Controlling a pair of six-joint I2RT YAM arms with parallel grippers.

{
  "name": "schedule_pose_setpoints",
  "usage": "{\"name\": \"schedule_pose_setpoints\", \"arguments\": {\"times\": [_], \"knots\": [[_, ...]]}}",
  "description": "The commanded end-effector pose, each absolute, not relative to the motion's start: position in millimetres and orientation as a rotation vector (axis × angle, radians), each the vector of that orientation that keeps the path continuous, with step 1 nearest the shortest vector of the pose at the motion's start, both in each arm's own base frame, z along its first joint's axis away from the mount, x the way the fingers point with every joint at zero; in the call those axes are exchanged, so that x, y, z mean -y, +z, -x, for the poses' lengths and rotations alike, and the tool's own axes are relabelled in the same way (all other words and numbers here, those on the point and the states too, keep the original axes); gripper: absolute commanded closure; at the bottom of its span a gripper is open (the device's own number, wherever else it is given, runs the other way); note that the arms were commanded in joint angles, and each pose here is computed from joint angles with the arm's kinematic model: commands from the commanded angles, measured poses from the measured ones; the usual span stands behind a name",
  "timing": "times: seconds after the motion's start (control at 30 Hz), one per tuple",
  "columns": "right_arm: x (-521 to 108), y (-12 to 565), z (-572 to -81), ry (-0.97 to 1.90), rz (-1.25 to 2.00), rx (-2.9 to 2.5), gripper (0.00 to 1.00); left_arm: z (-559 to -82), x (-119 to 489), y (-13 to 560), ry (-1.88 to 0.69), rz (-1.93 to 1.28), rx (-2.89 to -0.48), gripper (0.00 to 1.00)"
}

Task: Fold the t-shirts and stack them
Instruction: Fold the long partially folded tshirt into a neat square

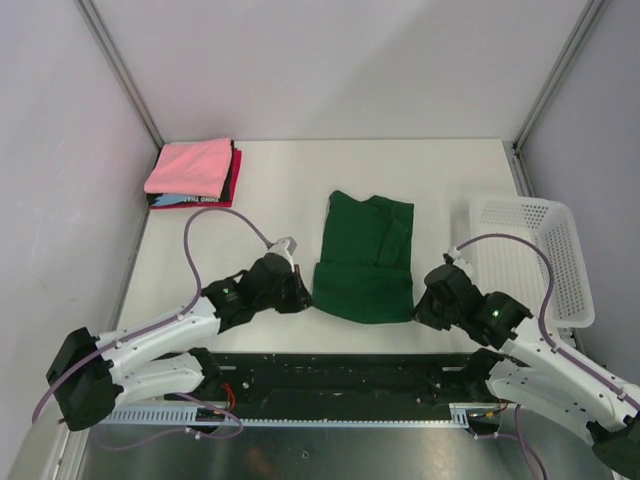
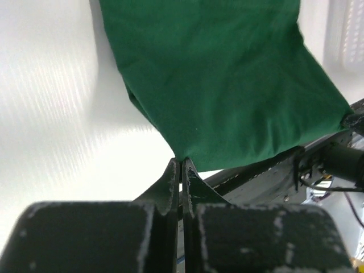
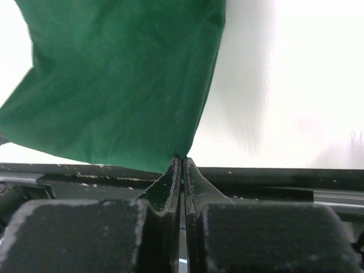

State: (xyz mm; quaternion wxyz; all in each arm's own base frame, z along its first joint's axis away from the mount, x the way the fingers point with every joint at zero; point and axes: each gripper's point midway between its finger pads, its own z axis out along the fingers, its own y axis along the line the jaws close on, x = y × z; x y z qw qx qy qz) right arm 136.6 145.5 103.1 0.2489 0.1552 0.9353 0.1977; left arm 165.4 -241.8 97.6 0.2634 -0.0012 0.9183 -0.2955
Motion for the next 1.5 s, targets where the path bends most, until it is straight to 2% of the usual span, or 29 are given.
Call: {"name": "schedule_pose_setpoints", "arguments": {"times": [0.0, 0.23, 0.5, 0.73, 0.87, 0.97, 1.1, 1.23, 1.47], "knots": [[-144, 157, -177, 0.526, -0.474, -2.37, 1.0, -206, 251, 145, -0.798, 0.02, -2.351, 1.0], [-129, 191, -251, 0.499, -0.523, -2.273, 1.0, -275, 263, 190, -0.782, 0.053, -2.278, 1.0], [-106, 199, -381, 0.502, -0.561, -2.14, 1.0, -394, 292, 211, -0.773, 0.069, -2.246, 1.0], [-96, 140, -498, 0.545, -0.632, -2.125, 1.0, -500, 310, 146, -0.751, 0.128, -2.305, 1.0], [-100, 86, -539, 0.541, -0.659, -2.213, 1.0, -540, 306, 99, -0.744, 0.186, -2.342, 1.0], [-105, 58, -549, 0.519, -0.675, -2.288, 1.0, -551, 302, 85, -0.741, 0.212, -2.35, 1.0], [-112, 35, -537, 0.486, -0.686, -2.351, 1.0, -549, 293, 78, -0.702, 0.229, -2.363, 1.0], [-120, 27, -506, 0.464, -0.704, -2.401, 1.0, -529, 279, 75, -0.673, 0.259, -2.399, 1.0], [-134, 37, -431, 0.423, -0.7, -2.455, 1.0, -471, 255, 101, -0.671, 0.26, -2.385, 1.0]]}}
